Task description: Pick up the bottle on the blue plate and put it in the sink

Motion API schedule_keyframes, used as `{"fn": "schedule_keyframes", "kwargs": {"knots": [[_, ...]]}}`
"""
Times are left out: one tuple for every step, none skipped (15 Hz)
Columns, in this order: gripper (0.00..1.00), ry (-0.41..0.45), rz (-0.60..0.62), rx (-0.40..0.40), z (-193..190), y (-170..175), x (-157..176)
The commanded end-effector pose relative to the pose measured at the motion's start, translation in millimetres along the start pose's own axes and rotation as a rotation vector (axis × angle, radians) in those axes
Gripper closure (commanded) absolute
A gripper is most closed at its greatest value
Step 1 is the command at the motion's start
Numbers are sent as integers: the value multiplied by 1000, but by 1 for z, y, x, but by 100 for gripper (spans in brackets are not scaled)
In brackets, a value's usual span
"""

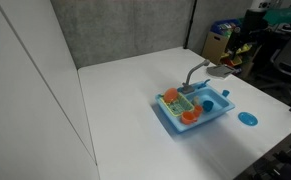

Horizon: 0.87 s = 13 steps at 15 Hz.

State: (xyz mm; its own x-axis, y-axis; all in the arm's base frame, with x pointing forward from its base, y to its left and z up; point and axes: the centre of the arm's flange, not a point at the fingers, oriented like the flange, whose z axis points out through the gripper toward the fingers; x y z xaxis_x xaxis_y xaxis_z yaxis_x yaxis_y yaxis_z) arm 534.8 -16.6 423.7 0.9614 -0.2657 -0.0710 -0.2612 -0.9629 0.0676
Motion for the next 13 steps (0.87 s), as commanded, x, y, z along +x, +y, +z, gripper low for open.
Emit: {"fn": "schedule_keyframes", "kwargs": {"knots": [[0, -2, -54, -9, -48, 3, -13], [0, 2, -73, -7, -59, 5, -18], [0, 11, -96, -4, -68, 6, -22], [0, 23, -119, 2, -78, 8, -25], [0, 40, -154, 11, -86, 11, -29], [0, 60, -173, 13, -92, 13, -32], [0, 83, -186, 11, -96, 14, -34], [0, 87, -199, 15, -100, 15, -36], [0, 94, -209, 18, -104, 15, -37], [0, 95, -216, 24, -106, 15, -38], [0, 94, -224, 32, -106, 15, -39], [0, 93, -195, 17, -100, 10, -36], [0, 96, -200, 17, -101, 10, -36]]}}
